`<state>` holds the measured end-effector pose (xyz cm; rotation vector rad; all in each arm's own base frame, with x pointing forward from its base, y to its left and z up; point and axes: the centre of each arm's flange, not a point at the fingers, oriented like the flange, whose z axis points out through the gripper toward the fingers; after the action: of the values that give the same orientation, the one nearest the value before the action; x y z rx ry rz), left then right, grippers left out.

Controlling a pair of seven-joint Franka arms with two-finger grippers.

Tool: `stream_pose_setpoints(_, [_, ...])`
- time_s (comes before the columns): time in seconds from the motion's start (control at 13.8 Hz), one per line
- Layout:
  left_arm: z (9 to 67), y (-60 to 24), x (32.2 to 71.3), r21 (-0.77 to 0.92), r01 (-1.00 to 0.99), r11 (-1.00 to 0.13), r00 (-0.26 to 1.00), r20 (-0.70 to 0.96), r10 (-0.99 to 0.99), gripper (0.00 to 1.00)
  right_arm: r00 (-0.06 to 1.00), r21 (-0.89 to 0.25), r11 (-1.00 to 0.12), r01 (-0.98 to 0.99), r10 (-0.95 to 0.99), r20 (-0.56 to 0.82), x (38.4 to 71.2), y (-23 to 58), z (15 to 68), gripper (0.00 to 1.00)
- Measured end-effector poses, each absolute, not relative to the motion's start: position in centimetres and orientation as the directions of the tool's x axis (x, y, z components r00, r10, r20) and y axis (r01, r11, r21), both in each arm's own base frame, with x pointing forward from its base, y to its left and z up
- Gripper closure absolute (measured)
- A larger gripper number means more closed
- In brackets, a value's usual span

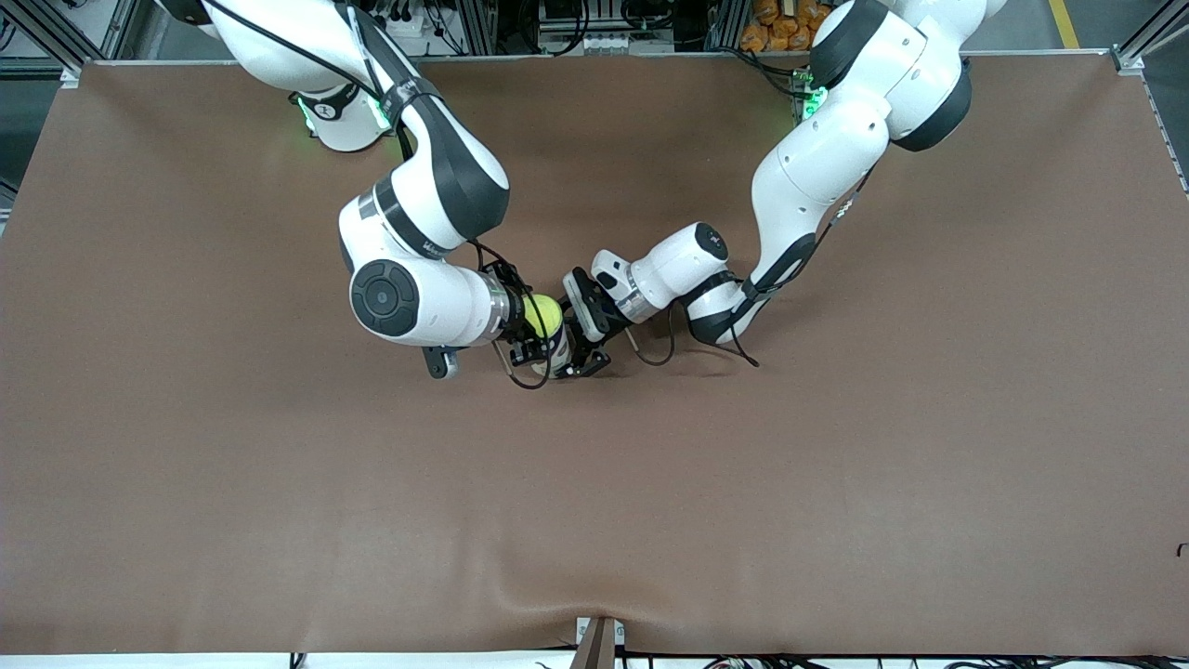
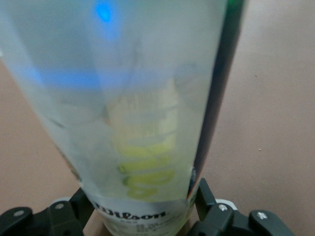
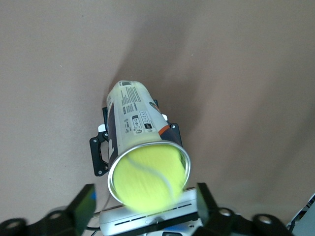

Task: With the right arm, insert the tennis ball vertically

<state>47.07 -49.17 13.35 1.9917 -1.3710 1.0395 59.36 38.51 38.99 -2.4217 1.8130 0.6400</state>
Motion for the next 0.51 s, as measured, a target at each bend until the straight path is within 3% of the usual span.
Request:
stream_pose_setpoints(0.29, [13.3,-49.2,47.1,-0.016,-0.931,-0.365,0.2,0.814,-0.546,0.15,0.219,0.188,-0.3,-0.935,-0.908,-0.357,60.4,36.8,41.9,0.0])
stream_pose_setpoints(0.51, [13.3,-49.1,47.1,-0.016,-0.931,-0.365,0.2,0.813,-0.546,0.14,0.202,0.127,-0.264,-0.956,-0.908,-0.367,63.7,30.6,46.9,0.0])
